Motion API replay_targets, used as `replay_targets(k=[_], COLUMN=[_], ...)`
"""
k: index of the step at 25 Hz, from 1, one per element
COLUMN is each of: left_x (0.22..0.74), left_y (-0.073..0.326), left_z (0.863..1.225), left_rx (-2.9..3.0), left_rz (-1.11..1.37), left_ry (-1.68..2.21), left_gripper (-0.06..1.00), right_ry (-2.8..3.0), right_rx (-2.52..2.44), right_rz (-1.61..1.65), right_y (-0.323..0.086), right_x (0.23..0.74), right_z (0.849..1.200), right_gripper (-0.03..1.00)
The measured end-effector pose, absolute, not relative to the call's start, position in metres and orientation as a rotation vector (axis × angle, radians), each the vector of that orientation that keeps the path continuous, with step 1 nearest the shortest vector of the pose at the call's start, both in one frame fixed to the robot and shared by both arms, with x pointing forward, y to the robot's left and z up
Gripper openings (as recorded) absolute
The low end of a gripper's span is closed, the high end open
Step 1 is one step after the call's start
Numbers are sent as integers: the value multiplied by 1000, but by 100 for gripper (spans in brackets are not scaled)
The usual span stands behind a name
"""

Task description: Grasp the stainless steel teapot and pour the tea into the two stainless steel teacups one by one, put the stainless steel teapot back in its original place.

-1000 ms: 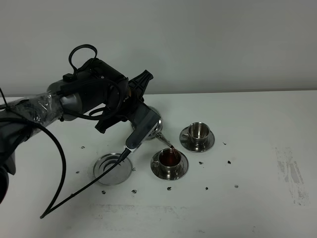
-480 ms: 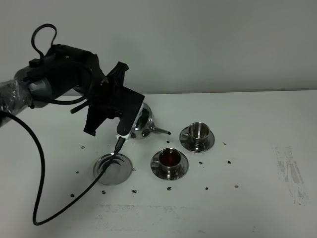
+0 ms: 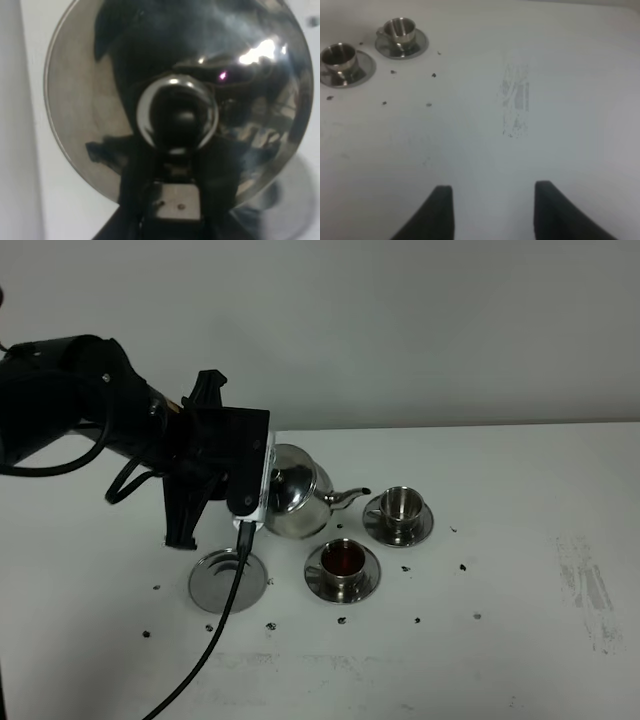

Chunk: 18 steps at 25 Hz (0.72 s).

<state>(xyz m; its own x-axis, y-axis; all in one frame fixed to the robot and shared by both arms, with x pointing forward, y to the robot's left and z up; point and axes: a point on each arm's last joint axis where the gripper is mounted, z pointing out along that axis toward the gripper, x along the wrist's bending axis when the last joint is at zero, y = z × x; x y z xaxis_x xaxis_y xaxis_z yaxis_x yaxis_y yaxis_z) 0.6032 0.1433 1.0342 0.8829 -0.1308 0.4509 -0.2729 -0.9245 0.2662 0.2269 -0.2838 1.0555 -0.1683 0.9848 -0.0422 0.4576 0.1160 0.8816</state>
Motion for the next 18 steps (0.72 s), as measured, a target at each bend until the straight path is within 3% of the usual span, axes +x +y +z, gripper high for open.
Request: replay_targets(k=[7, 18], left_x=[559, 549], left_y=[150, 148], left_z=[1027, 1003], left_rx=[2677, 2808], left_rz=[358, 155], left_ry=[22, 399], left_gripper=[22, 22], right_ry=[1719, 1719], right_rx=[1413, 1413], right_rz=[990, 990], right_y=[-284, -284], right_x=[227, 227], right_z=[1055, 1055], right_gripper=[36, 36])
